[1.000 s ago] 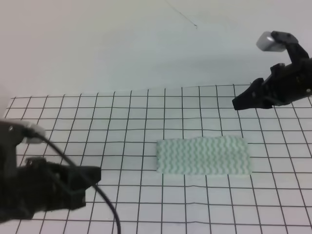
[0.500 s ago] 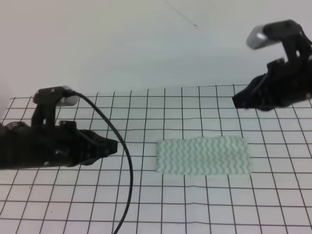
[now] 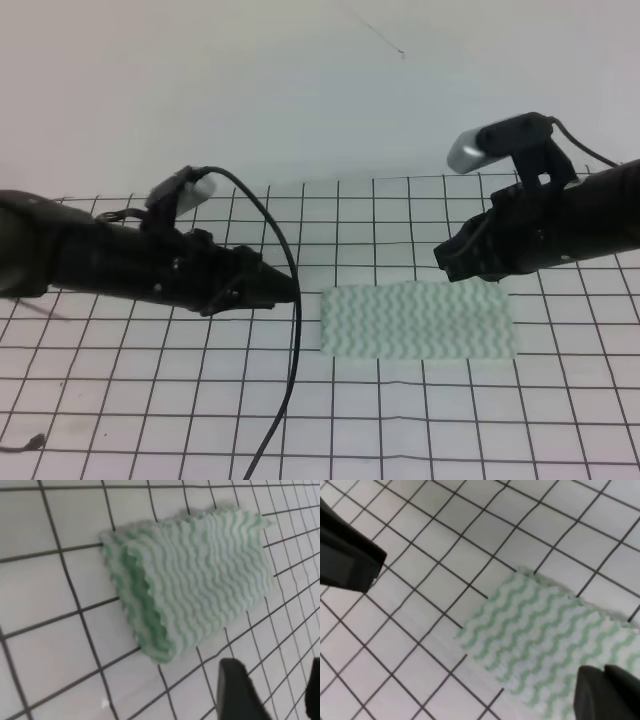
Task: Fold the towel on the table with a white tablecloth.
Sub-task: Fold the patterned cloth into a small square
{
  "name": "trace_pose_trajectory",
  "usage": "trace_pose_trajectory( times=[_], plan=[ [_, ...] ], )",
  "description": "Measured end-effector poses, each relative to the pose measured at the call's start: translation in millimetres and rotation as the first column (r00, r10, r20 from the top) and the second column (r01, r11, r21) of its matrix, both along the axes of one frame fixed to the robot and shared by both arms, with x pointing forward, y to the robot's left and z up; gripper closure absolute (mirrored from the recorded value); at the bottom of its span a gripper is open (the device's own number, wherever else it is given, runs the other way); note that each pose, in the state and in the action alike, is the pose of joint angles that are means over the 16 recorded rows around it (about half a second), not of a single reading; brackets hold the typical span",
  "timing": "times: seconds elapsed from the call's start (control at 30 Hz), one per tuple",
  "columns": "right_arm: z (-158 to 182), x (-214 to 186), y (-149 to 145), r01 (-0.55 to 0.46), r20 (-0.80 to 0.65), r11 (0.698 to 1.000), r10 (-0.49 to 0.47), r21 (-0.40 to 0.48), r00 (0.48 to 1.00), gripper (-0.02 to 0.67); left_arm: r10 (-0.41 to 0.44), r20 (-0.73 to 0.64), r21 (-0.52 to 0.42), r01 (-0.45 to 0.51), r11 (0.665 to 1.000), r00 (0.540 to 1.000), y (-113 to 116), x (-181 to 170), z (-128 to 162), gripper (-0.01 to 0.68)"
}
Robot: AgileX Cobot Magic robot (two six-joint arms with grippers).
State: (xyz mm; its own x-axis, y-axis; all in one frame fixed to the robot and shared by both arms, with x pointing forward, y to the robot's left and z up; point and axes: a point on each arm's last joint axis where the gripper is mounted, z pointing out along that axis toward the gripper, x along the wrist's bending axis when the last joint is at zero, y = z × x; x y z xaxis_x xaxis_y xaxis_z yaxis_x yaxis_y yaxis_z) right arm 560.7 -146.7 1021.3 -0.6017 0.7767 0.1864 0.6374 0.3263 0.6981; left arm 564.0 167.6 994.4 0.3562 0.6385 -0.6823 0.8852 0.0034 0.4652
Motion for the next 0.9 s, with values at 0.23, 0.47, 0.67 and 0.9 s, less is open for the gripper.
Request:
trace_pose_trajectory(
  times=[0.23,0.47,0.67,0.9],
  plan=[
    [-23,17,6,-0.021,-0.029,0.999,0.020,-0.028,0.999,0.616,-0.006,-0.097,-0.031,0.003,1.000,0.995,-11,27,-25,0.366],
    [-38,34,13,-0.028,-0.066,0.999,0.026,-0.028,0.997,0.616,-0.014,-0.151,-0.006,0.013,1.000,0.988,-24,43,-47,0.346],
    [-41,42,18,-0.051,-0.086,0.998,0.049,-0.028,0.995,0.616,-0.022,-0.181,0.026,0.027,0.999,0.983,-38,49,-60,0.346],
    [-39,42,19,-0.080,-0.099,0.996,0.076,-0.037,0.992,0.616,-0.015,-0.209,0.044,0.024,0.999,0.978,-49,54,-70,0.345]
  ],
)
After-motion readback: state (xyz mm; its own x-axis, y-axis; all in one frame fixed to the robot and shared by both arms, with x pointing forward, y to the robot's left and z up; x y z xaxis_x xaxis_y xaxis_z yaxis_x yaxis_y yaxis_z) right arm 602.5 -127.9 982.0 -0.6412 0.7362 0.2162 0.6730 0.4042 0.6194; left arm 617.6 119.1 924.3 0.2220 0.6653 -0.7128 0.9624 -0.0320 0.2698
